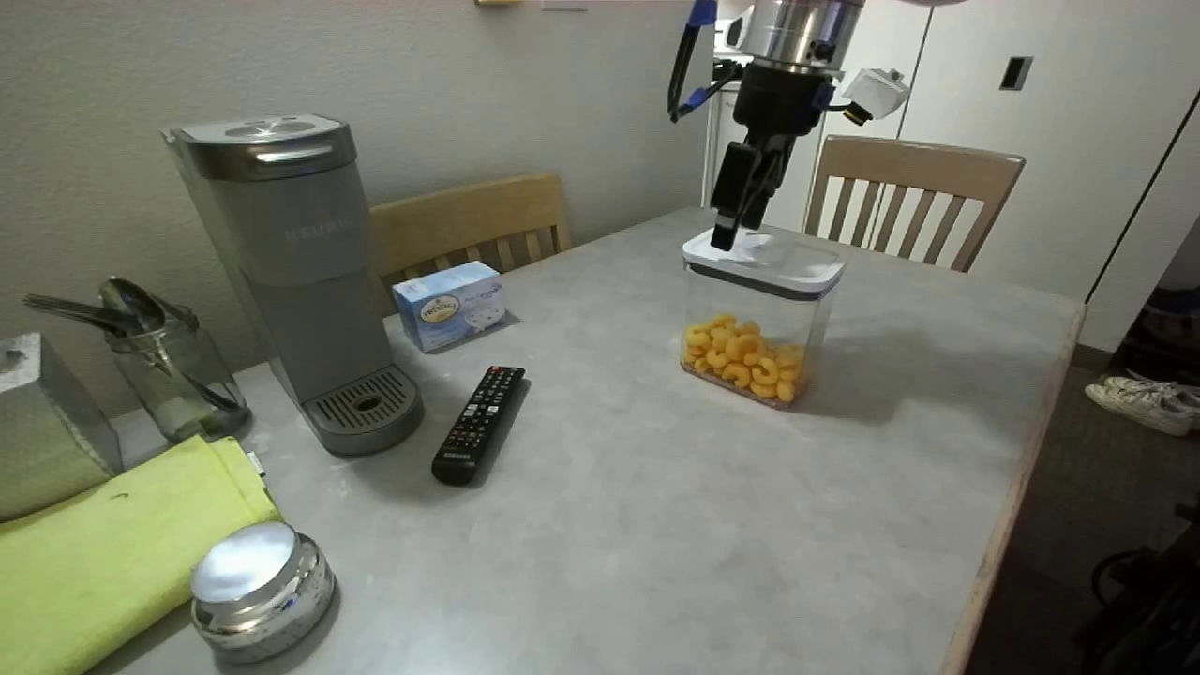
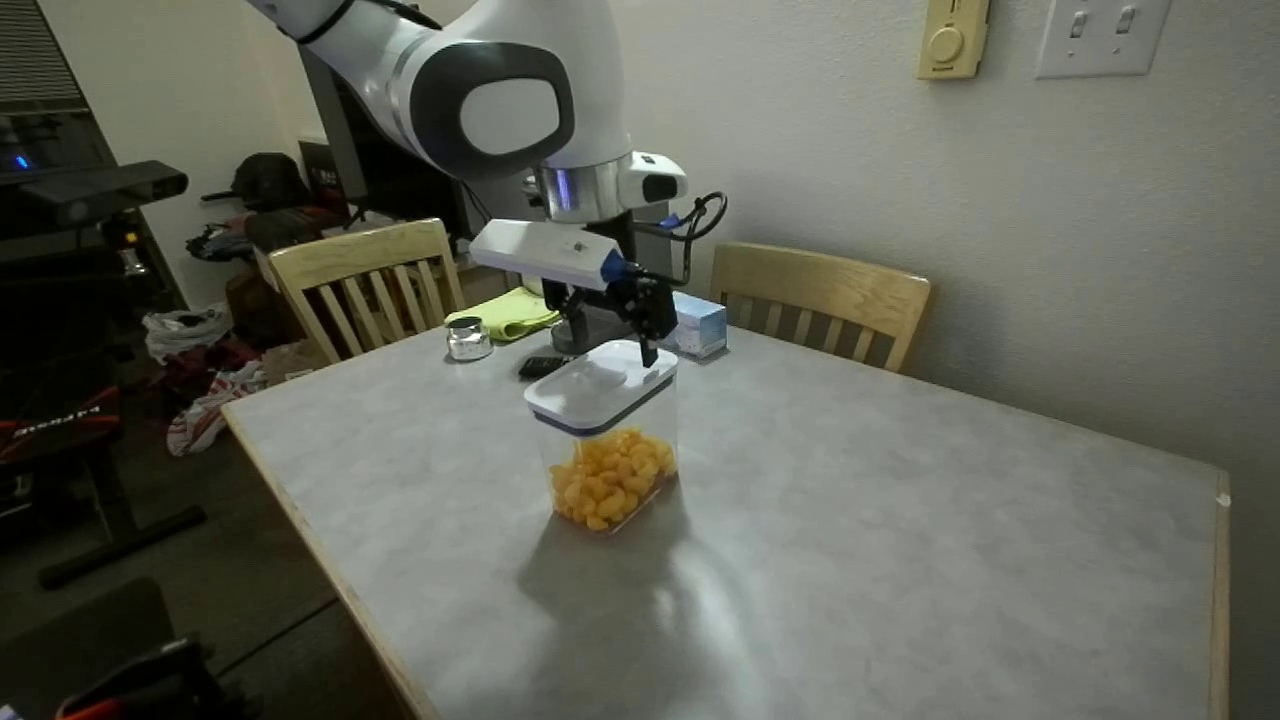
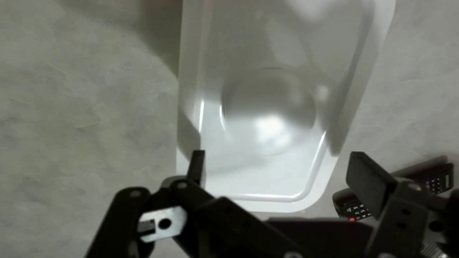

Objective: Pick up the white lid and put it on the table. Pick up the white lid and put it back on the container.

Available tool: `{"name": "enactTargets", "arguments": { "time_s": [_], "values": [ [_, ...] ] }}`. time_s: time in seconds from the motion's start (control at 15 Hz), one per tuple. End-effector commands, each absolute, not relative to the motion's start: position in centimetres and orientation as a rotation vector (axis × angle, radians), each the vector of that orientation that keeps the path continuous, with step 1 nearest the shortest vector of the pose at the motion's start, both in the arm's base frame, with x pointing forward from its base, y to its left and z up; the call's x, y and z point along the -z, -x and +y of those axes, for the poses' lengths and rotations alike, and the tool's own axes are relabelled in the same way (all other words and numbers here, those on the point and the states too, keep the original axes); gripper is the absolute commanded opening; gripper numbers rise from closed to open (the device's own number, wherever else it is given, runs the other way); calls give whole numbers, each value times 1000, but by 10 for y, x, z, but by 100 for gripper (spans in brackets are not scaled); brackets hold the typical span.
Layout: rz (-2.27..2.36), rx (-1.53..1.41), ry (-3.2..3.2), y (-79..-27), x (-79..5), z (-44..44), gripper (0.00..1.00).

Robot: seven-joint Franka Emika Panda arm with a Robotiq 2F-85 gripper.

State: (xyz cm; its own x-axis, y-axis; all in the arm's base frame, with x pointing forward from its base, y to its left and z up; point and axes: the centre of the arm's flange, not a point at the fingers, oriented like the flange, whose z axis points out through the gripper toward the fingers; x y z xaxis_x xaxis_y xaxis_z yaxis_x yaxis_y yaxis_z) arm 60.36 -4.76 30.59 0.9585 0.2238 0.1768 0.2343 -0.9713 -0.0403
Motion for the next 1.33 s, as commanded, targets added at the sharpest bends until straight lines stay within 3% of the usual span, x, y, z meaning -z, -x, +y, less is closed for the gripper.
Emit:
{"name": "enactTargets", "arguments": {
  "time_s": [0.0,0.87,0.93,1.0,1.27],
  "values": [
    [-338,238,3035,-598,-306,-52,100],
    [-313,214,3039,-587,-304,-58,100],
    [-312,213,3038,-587,-303,-58,76],
    [-312,212,3038,-587,-303,-58,74],
    [-311,220,3037,-587,-306,-59,46]
  ]
}}
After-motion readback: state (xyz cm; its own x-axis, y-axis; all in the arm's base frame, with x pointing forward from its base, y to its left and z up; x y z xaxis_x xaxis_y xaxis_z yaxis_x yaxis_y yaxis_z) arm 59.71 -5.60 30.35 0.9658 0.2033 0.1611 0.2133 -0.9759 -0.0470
